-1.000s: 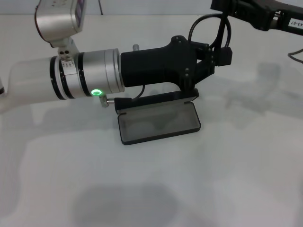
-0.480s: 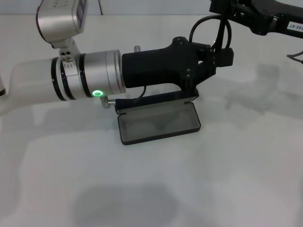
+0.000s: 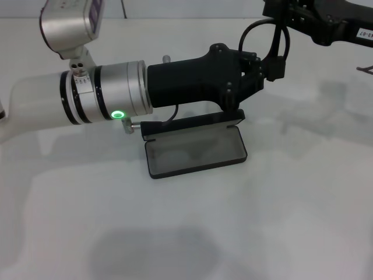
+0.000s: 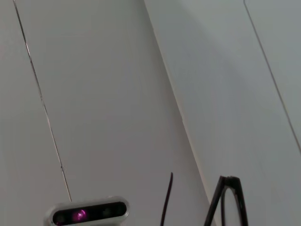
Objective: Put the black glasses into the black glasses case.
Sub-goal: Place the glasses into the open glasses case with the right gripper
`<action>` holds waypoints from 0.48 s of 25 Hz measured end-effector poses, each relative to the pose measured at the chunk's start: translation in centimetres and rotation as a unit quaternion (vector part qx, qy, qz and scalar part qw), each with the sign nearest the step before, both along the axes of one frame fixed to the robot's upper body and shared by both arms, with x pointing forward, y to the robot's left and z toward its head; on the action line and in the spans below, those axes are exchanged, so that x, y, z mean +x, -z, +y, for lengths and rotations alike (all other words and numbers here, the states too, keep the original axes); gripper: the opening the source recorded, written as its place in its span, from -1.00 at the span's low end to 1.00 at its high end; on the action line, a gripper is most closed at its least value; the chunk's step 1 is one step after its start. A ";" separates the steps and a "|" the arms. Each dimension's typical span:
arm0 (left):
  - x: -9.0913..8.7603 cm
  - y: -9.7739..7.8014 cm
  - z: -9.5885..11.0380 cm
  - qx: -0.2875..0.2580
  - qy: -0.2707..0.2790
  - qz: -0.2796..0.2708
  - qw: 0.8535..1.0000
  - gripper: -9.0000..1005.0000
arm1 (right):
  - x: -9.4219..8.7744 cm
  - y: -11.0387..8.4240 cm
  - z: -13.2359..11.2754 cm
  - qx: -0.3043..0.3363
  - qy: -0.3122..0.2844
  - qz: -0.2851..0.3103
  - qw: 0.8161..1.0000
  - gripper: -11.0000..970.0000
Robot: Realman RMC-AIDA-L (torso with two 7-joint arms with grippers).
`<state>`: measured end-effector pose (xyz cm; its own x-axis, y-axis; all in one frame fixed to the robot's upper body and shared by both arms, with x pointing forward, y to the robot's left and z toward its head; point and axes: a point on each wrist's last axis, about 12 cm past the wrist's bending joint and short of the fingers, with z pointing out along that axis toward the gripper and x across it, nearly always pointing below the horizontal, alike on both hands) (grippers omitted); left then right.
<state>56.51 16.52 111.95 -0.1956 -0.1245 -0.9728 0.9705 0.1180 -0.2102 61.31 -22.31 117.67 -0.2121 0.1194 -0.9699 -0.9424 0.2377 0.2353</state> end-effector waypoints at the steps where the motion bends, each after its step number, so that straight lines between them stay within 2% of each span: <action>1: 0.0 0.0 0.0 0.000 0.000 0.000 1.000 -0.92 | 0.0 0.0 0.0 -0.001 -0.001 -0.001 1.000 -0.75; 12: 0.1 0.1 0.2 0.003 -0.004 0.003 1.000 -0.92 | -0.6 0.3 0.1 -0.016 -0.020 -0.006 1.000 -0.73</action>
